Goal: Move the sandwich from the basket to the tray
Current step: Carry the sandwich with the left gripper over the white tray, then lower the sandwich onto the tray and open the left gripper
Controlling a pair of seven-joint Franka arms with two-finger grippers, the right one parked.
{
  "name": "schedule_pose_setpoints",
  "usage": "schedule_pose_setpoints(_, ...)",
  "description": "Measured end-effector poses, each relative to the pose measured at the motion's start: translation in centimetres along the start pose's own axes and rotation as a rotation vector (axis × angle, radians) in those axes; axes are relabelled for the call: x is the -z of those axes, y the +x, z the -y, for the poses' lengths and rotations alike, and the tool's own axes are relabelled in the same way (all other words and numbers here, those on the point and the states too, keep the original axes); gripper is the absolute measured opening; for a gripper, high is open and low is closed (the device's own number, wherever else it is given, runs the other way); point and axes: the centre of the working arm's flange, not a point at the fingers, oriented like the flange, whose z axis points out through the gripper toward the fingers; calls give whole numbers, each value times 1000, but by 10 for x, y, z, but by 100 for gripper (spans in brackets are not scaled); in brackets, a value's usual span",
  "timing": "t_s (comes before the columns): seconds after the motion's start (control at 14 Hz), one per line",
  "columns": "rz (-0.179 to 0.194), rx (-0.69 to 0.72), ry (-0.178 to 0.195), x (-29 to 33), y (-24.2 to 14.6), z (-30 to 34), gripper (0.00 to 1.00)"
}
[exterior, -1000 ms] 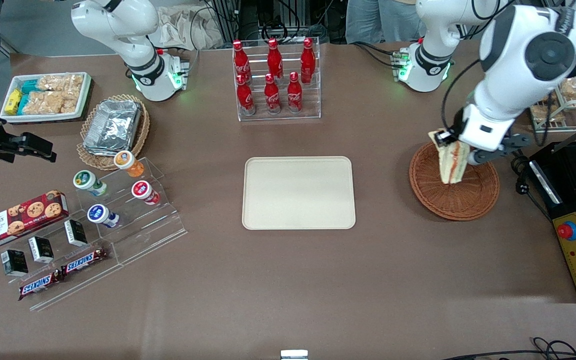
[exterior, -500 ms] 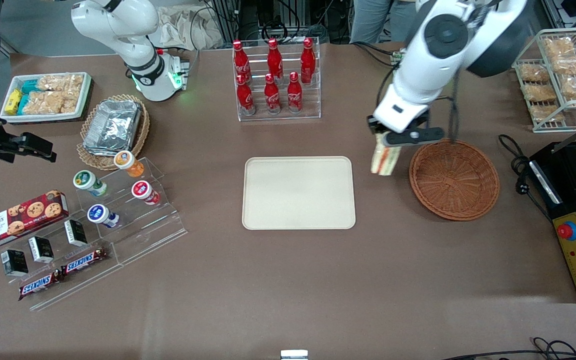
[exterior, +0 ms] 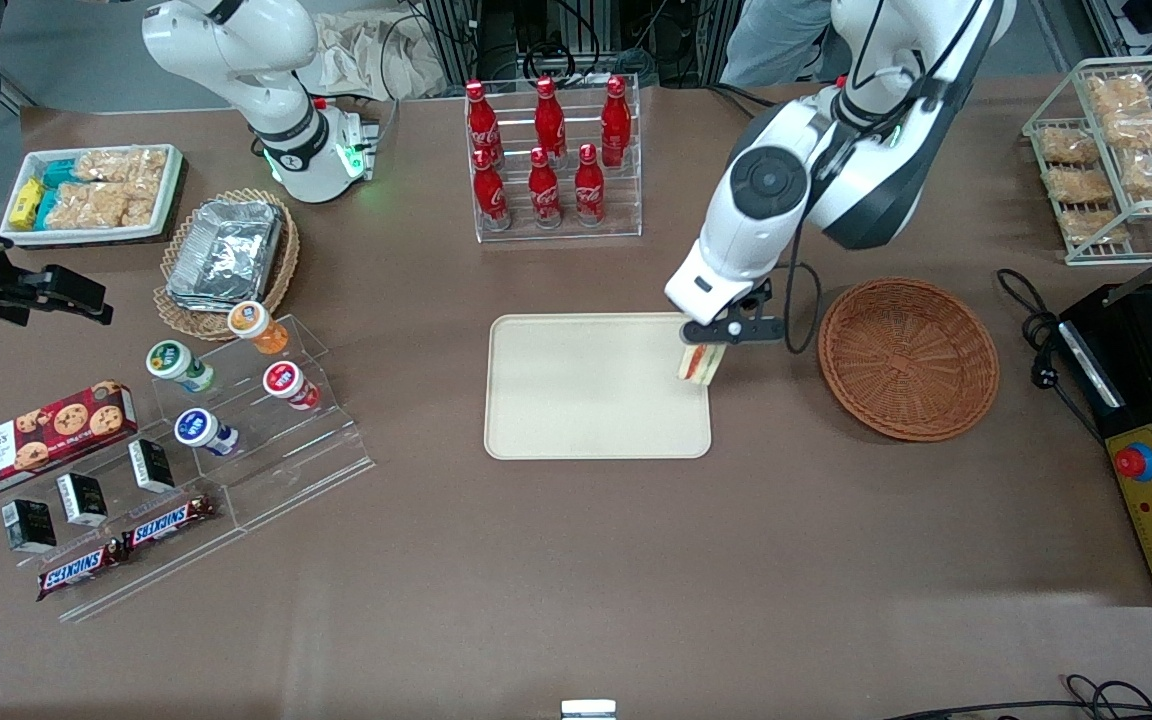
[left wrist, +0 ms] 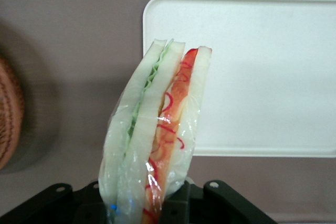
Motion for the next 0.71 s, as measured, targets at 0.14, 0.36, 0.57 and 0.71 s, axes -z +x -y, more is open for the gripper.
schedule_pose_setpoints(0.14,12,18,23,-40,7,-7,26)
schedule_pose_setpoints(0.36,13,51,51,-91,10,-19,26)
schedule_pose_setpoints(0.57,3,77,69,-121,11,-25,26)
schedule_pose_setpoints(0.71,3,80,76,-134,11,-26,26)
